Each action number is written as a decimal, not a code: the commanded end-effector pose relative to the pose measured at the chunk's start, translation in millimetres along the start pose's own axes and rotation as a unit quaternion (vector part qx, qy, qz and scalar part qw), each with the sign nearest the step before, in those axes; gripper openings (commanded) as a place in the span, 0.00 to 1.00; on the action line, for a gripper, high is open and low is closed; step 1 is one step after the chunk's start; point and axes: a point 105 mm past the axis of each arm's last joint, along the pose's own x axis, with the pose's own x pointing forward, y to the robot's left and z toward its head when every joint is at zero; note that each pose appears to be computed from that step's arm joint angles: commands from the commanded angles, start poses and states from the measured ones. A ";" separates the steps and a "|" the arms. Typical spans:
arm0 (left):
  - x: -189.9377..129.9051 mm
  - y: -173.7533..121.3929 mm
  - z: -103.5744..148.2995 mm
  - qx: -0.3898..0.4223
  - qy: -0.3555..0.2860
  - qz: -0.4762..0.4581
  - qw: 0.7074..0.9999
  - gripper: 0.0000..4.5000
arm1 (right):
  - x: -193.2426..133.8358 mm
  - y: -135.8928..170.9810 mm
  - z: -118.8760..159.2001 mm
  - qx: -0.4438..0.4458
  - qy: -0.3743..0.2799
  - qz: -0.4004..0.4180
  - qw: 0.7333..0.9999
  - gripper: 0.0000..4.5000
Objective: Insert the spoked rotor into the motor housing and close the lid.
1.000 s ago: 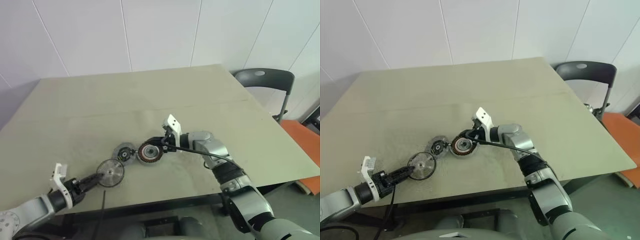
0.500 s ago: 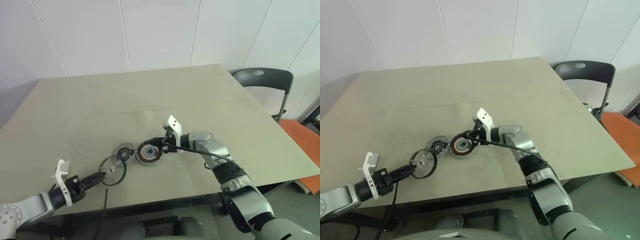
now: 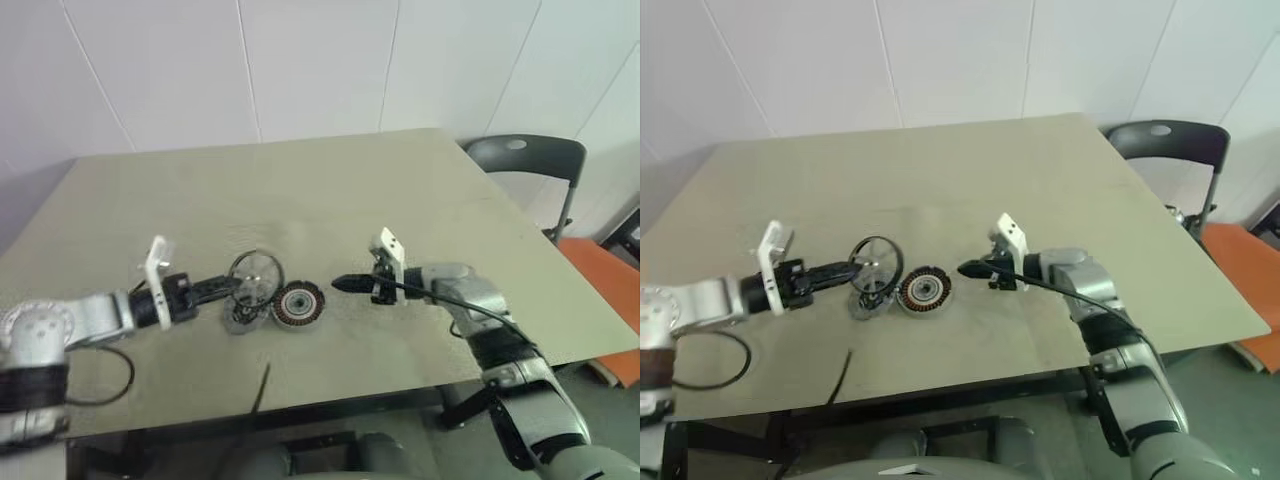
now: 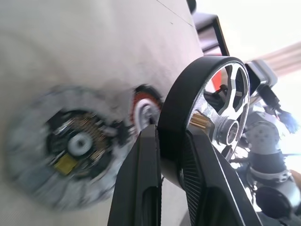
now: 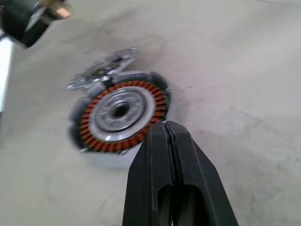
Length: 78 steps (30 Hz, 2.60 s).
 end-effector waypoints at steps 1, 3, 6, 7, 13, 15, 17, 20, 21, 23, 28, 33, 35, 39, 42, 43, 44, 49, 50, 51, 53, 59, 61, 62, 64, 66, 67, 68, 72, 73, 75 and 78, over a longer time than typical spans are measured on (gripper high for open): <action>12.1 -9.8 4.5 -0.013 0.041 -0.018 0.999 0.07 | -6.3 13.1 17.4 -0.042 -0.019 0.027 0.999 0.00; 19.2 -9.6 3.8 -0.024 0.066 -0.015 0.997 0.07 | -10.1 18.2 16.0 -0.050 -0.013 0.036 0.998 0.00; 26.7 -8.1 1.7 -0.040 0.096 -0.011 0.994 0.07 | -13.0 22.4 12.9 -0.060 -0.003 0.042 0.997 0.00; 29.0 -7.1 0.5 -0.046 0.105 -0.009 0.993 0.07 | -13.6 21.8 13.2 -0.061 -0.003 0.038 0.997 0.00; 42.7 -1.3 1.4 -0.069 0.128 0.006 0.989 0.07 | -15.5 20.9 14.6 -0.062 -0.011 0.022 0.998 0.00; 46.2 -0.2 4.2 -0.074 0.128 0.009 0.989 0.07 | -16.0 21.4 14.0 -0.061 -0.012 0.018 0.998 0.00; 50.1 1.6 7.2 -0.080 0.126 0.014 0.989 0.07 | -16.1 22.1 13.1 -0.060 -0.014 0.015 0.998 0.00; 54.9 3.9 9.9 -0.088 0.127 0.023 0.988 0.07 | -16.1 23.4 11.6 -0.057 -0.016 0.009 0.998 0.00; 56.5 4.1 10.2 -0.090 0.130 0.025 0.987 0.07 | -16.3 23.5 10.9 -0.055 -0.018 0.006 0.998 0.00; 58.6 4.4 9.4 -0.089 0.139 0.033 0.986 0.07 | -16.6 23.7 9.3 -0.052 -0.019 0.001 0.998 0.00; 62.6 8.0 8.0 -0.091 0.156 0.053 0.982 0.07 | -17.0 24.8 7.1 -0.047 -0.023 -0.009 0.999 0.00; 60.9 15.2 7.1 -0.095 0.166 0.076 0.979 0.07 | -17.6 25.2 3.4 -0.040 -0.025 -0.022 0.999 0.00; 60.2 15.9 5.4 -0.098 0.172 0.077 0.977 0.07 | -17.7 24.9 1.9 -0.038 -0.025 -0.027 0.999 0.00; 60.5 17.2 2.4 -0.100 0.181 0.076 0.976 0.07 | -16.9 26.2 1.1 -0.035 -0.029 -0.031 0.999 0.00; 62.5 15.7 1.9 -0.101 0.184 0.070 0.975 0.07 | -16.8 27.0 -0.6 -0.033 -0.029 -0.033 0.998 0.00; 63.5 15.2 1.7 -0.101 0.185 0.069 0.975 0.07 | -17.0 26.9 -1.3 -0.032 -0.029 -0.034 0.998 0.00; 64.1 14.9 1.5 -0.101 0.185 0.068 0.975 0.07 | -17.1 27.0 -1.7 -0.031 -0.029 -0.035 0.998 0.00; 65.5 16.4 0.7 -0.098 0.186 0.068 0.975 0.07 | -17.3 27.6 -2.2 -0.030 -0.031 -0.037 0.998 0.00; 65.5 17.0 0.4 -0.096 0.186 0.069 0.975 0.07 | -17.1 27.4 -2.4 -0.030 -0.031 -0.040 0.998 0.00; 65.8 17.2 -0.1 -0.096 0.187 0.070 0.975 0.07 | -16.8 27.3 -2.6 -0.029 -0.032 -0.041 0.998 0.00; 66.6 16.7 -1.6 -0.095 0.191 0.069 0.975 0.07 | -16.2 27.7 -3.1 -0.028 -0.033 -0.042 0.998 0.00; 68.1 15.7 -1.3 -0.093 0.192 0.068 0.975 0.07 | -14.3 29.4 -2.9 -0.026 -0.036 -0.043 0.998 0.00; 68.3 15.7 -0.9 -0.092 0.192 0.068 0.975 0.07 | -14.3 29.5 -2.8 -0.026 -0.037 -0.044 0.998 0.00; 68.3 15.9 -0.6 -0.091 0.192 0.068 0.975 0.07 | -14.3 29.6 -2.7 -0.026 -0.038 -0.045 0.998 0.00; 68.6 16.3 0.4 -0.089 0.192 0.070 0.975 0.07 | -14.6 29.5 -2.5 -0.026 -0.039 -0.047 0.998 0.00; 68.7 16.4 1.3 -0.087 0.191 0.071 0.975 0.07 | -14.6 29.7 -2.4 -0.025 -0.040 -0.048 0.998 0.00; 68.7 16.5 1.8 -0.086 0.191 0.071 0.975 0.07 | -14.7 29.7 -2.4 -0.025 -0.040 -0.048 0.998 0.00; 68.8 16.7 2.2 -0.084 0.191 0.071 0.975 0.07 | -14.8 29.7 -2.3 -0.025 -0.041 -0.048 0.998 0.00; 68.2 19.5 3.8 -0.080 0.188 0.076 0.976 0.07 | -14.5 30.1 -2.1 -0.024 -0.042 -0.049 0.998 0.00; 68.1 19.8 4.1 -0.079 0.187 0.076 0.976 0.07 | -14.5 30.1 -1.9 -0.024 -0.043 -0.049 0.998 0.00; 68.1 19.8 4.2 -0.079 0.188 0.075 0.976 0.07 | -14.6 29.8 -1.7 -0.024 -0.043 -0.050 0.998 0.00; 68.5 20.1 4.0 -0.079 0.187 0.073 0.976 0.07 | -15.1 29.3 -1.2 -0.025 -0.044 -0.049 0.998 0.00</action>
